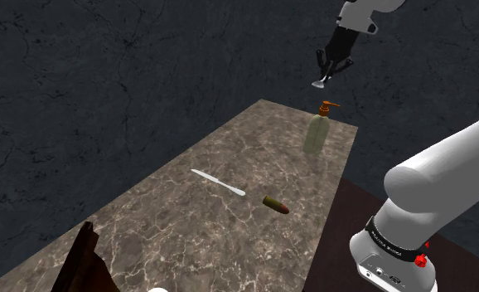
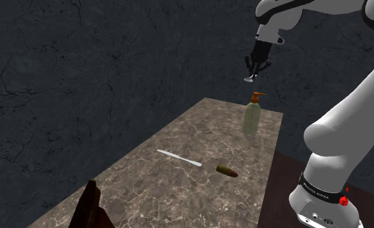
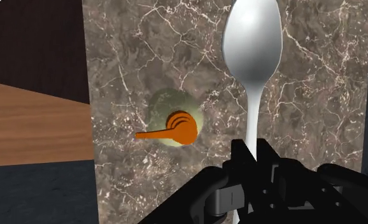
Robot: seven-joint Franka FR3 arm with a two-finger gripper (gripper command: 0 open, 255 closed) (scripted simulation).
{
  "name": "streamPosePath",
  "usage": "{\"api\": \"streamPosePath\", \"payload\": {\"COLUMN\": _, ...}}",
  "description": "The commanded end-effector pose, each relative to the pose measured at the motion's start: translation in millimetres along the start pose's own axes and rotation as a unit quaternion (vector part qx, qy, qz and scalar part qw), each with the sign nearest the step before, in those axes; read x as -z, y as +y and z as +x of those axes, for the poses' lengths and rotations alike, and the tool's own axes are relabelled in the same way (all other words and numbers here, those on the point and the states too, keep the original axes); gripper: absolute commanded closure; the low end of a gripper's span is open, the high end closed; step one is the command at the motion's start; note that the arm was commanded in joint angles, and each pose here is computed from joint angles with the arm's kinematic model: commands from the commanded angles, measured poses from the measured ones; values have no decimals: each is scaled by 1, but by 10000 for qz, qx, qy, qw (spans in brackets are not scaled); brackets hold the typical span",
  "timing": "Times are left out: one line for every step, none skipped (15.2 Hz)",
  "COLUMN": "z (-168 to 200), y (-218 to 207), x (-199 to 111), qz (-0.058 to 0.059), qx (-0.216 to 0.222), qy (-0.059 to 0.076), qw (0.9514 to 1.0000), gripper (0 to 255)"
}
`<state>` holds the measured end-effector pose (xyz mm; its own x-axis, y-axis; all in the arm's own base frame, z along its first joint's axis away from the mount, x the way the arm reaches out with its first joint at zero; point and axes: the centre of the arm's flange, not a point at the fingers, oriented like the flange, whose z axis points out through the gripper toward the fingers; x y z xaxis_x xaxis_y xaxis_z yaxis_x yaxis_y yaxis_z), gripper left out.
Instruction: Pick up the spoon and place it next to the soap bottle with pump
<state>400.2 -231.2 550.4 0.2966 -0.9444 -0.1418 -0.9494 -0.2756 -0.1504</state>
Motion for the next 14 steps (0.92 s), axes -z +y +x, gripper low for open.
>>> {"api": "streamPosePath", "payload": {"z": 19, "y": 19, "x": 6, "qz": -2, "qx": 8, "qy": -1, "qw": 10000, "gripper": 255}}
{"api": "streamPosePath", "payload": {"z": 28, "y": 29, "x": 9, "qz": -2, "qx": 8, "qy": -1, "qw": 10000, "gripper": 255}}
{"api": "streamPosePath", "payload": {"z": 37, "y": 38, "x": 11, "qz": -2, "qx": 8, "qy": -1, "qw": 10000, "gripper": 255}}
{"api": "streamPosePath", "payload": {"z": 46, "y": 47, "x": 14, "qz": -2, "qx": 8, "qy": -1, "qw": 10000, "gripper": 255}}
{"api": "streamPosePath", "payload": {"z": 55, "y": 56, "x": 17, "qz": -2, "qx": 8, "qy": -1, "qw": 10000, "gripper": 255}}
{"api": "streamPosePath", "payload": {"z": 64, "y": 65, "x": 19, "qz": -2, "qx": 8, "qy": -1, "qw": 10000, "gripper": 255}}
{"api": "streamPosePath", "payload": {"z": 73, "y": 74, "x": 22, "qz": -2, "qx": 8, "qy": -1, "qw": 10000, "gripper": 255}}
{"api": "streamPosePath", "payload": {"z": 83, "y": 84, "x": 25, "qz": -2, "qx": 8, "qy": -1, "qw": 10000, "gripper": 255}}
{"api": "streamPosePath", "payload": {"z": 92, "y": 93, "x": 28, "qz": -2, "qx": 8, "qy": -1, "qw": 10000, "gripper": 255}}
{"api": "streamPosePath", "payload": {"z": 101, "y": 102, "x": 30, "qz": -2, "qx": 8, "qy": -1, "qw": 10000, "gripper": 255}}
{"api": "streamPosePath", "payload": {"z": 110, "y": 111, "x": 33, "qz": -2, "qx": 8, "qy": -1, "qw": 10000, "gripper": 255}}
{"api": "streamPosePath", "payload": {"z": 119, "y": 120, "x": 36, "qz": -2, "qx": 8, "qy": -1, "qw": 10000, "gripper": 255}}
{"api": "streamPosePath", "payload": {"z": 128, "y": 130, "x": 39, "qz": -2, "qx": 8, "qy": -1, "qw": 10000, "gripper": 255}}
{"api": "streamPosePath", "payload": {"z": 137, "y": 139, "x": 41, "qz": -2, "qx": 8, "qy": -1, "qw": 10000, "gripper": 255}}
